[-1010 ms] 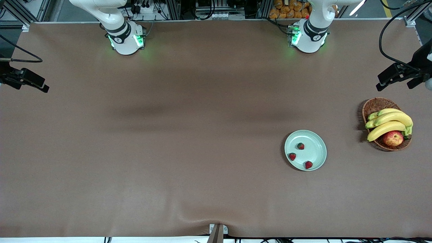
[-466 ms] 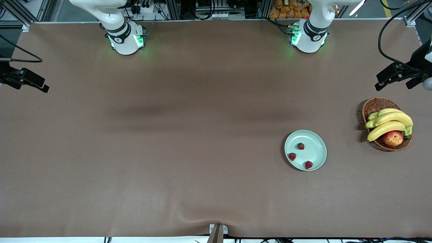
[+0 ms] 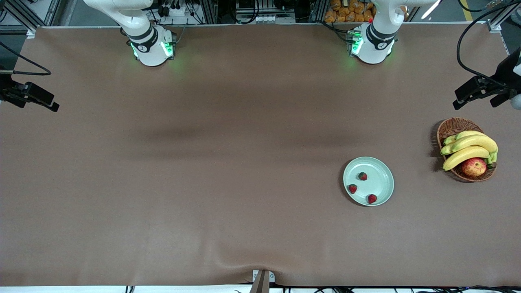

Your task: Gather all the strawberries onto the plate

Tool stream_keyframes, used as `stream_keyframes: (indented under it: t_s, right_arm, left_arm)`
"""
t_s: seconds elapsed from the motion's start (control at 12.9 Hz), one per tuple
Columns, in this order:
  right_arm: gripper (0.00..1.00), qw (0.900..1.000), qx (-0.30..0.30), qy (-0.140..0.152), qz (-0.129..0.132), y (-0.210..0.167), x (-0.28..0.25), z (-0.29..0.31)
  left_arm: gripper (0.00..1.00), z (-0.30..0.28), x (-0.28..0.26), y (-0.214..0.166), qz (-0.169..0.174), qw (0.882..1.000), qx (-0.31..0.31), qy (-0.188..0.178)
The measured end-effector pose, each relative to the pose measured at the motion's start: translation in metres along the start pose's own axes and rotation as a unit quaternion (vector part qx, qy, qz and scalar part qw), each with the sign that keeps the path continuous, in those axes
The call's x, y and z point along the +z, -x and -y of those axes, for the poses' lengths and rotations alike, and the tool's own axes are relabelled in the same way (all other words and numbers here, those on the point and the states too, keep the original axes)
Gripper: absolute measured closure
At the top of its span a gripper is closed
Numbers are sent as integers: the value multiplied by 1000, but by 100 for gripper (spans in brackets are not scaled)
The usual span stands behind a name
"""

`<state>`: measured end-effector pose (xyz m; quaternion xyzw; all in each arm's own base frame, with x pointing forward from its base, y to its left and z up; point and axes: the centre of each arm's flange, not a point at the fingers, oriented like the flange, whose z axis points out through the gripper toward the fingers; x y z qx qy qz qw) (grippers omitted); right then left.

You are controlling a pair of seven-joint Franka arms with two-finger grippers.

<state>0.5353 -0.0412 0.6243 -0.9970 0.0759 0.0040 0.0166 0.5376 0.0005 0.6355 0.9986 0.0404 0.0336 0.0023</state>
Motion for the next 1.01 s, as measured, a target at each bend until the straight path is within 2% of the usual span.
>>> stream_keyframes:
  t_s: [1.01]
  right_arm:
    - [0, 1000, 0, 0, 0, 0, 0, 0]
  left_arm:
    - [0, -6, 3, 2, 9, 1000, 5, -1]
